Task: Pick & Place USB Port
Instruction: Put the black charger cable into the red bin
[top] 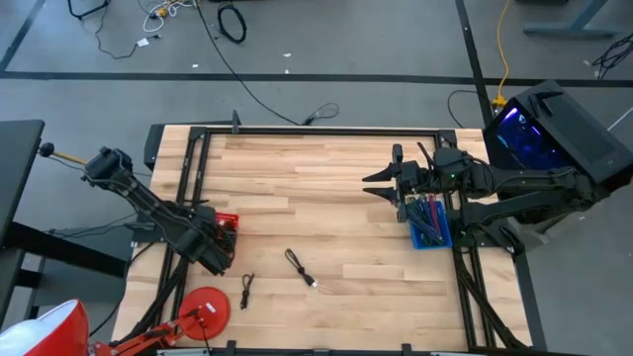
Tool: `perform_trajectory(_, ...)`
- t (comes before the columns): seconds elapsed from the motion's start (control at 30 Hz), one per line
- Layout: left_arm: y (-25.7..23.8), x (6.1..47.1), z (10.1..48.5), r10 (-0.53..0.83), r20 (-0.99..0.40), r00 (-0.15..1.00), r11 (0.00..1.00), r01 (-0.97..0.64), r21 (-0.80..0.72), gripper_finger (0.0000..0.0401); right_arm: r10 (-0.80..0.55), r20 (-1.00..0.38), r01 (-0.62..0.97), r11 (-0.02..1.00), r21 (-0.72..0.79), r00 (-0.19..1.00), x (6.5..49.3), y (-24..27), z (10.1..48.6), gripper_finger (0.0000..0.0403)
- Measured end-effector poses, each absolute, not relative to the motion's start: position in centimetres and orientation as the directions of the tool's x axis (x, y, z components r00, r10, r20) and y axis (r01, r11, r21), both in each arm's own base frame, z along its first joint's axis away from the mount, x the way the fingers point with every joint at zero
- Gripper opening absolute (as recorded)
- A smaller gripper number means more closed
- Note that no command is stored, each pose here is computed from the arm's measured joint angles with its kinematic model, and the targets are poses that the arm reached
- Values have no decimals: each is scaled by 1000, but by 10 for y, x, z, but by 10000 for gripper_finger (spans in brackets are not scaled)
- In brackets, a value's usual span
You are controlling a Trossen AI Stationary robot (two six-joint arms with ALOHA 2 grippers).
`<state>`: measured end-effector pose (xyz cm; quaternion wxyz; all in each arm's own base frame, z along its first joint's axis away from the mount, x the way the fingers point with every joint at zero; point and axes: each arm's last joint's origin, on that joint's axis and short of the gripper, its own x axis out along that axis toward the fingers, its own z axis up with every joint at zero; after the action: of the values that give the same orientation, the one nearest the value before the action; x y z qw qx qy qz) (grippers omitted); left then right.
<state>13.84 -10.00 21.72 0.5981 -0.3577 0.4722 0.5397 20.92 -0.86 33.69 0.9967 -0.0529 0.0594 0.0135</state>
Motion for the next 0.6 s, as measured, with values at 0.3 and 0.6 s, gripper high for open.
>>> perform_trajectory(0.3,-99,138,210,312,-950,-16,194,-978,81,28,40,-117,-52,993,-102,992,209,-8,337,107)
perform_trajectory(0.6,-97,136,211,334,-942,-40,197,-974,111,68,46,-112,-57,993,-103,993,209,-8,338,107)
